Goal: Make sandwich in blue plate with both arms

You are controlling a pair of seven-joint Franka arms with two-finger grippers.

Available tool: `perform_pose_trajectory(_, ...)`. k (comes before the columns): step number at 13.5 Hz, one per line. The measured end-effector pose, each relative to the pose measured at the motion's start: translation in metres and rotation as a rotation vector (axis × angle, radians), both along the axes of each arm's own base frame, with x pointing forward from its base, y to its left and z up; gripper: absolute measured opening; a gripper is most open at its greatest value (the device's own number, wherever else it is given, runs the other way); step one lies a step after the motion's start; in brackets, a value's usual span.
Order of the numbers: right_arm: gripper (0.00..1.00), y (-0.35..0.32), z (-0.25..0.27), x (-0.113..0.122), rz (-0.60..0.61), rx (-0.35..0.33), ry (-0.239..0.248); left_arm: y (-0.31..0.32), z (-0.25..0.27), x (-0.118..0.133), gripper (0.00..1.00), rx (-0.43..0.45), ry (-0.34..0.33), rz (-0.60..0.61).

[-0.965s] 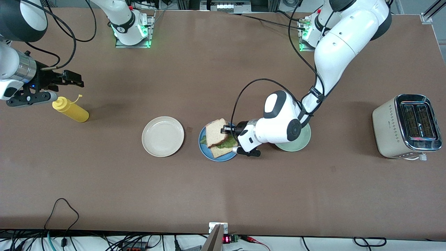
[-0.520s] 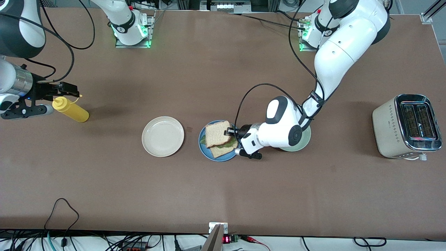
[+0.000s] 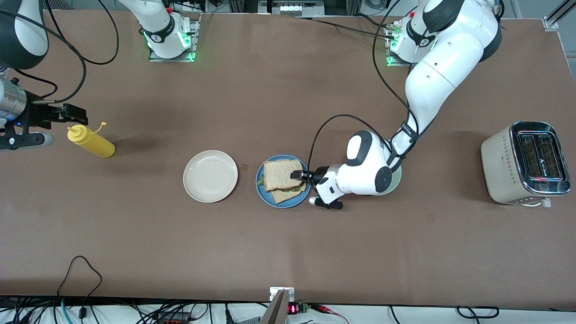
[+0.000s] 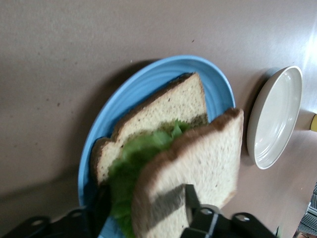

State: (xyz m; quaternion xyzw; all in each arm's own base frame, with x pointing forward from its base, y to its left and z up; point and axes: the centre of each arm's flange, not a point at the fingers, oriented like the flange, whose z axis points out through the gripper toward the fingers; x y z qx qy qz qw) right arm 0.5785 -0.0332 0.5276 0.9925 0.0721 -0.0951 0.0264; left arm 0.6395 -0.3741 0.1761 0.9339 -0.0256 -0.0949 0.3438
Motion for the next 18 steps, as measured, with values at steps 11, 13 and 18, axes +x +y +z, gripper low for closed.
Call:
perform_pose_trajectory(11,1.0,-0.013,0.003,-0.003,-0.053,0.0,-0.002,0.103,0.135,0.049,1.0,0.198,-0.164,-0.116)
perform_pose_trajectory(13,1.0,-0.016,0.003,-0.003,-0.058,0.002,-0.002,0.144,0.154,0.055,1.0,0.247,-0.143,-0.119)
perform_pose_trajectory(18,1.0,-0.016,0.003,-0.003,-0.059,0.002,-0.001,0.191,0.205,0.058,1.0,0.424,-0.213,-0.146)
